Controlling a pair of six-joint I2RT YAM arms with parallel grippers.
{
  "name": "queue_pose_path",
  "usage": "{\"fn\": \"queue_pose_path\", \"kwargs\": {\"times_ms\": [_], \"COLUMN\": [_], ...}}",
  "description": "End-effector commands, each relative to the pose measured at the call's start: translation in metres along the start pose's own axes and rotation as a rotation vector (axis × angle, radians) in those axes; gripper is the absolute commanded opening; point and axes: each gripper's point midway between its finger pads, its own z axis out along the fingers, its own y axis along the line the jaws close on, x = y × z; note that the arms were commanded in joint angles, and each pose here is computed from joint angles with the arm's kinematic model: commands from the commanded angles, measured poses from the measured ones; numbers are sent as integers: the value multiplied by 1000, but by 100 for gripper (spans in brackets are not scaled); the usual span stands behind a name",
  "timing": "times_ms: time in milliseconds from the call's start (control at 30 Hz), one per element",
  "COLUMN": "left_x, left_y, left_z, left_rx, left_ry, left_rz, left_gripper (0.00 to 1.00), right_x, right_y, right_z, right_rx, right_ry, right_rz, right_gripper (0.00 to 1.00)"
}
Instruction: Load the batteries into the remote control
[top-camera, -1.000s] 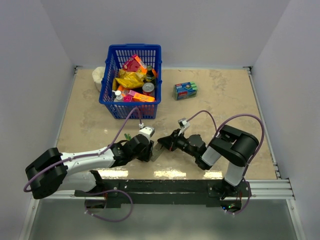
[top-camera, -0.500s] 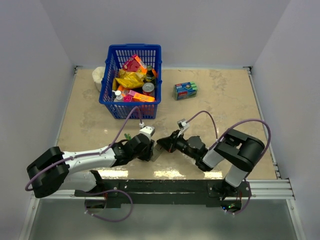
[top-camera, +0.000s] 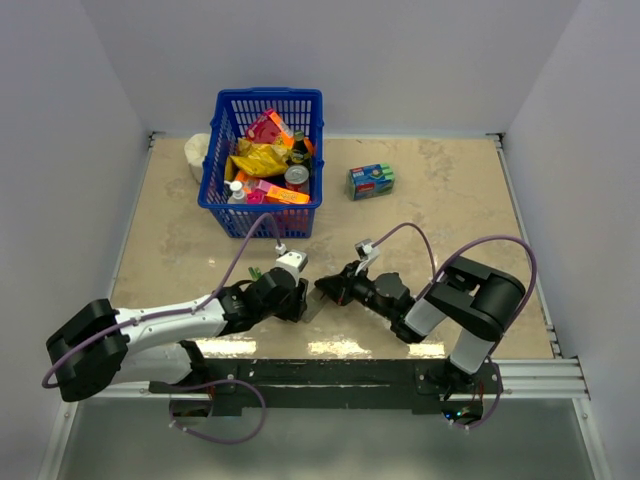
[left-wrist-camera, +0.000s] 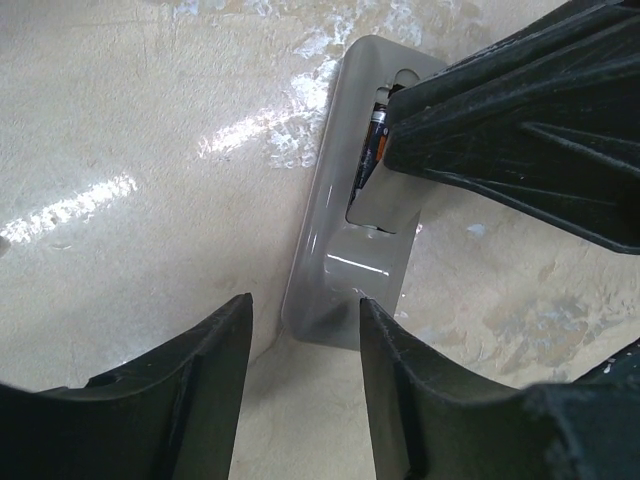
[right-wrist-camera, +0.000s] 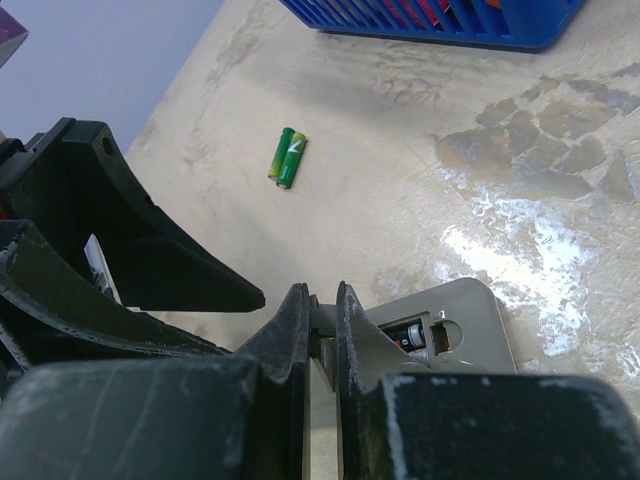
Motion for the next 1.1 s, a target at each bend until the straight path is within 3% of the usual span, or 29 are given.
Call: {"fn": "queue_pose_path", "kwargs": {"times_ms": [0, 300, 1067], "left_x": [-12, -11, -21], "left_y": [-7, -7, -15], "left_z": [2, 5, 9], "left_rx": [25, 31, 57], "left_ry": [-52, -54, -86], "left_rz": [-25, -29, -32], "left_gripper": [52, 51, 50], "right_x": [-58, -49, -47], "right_y": [46, 43, 40], "right_z": [-6, -8, -13], "right_rx": [-190, -188, -172], "right_ry": [-248, -234, -229], "right_rz": [1, 19, -48], "right_gripper": [0, 2, 41]}}
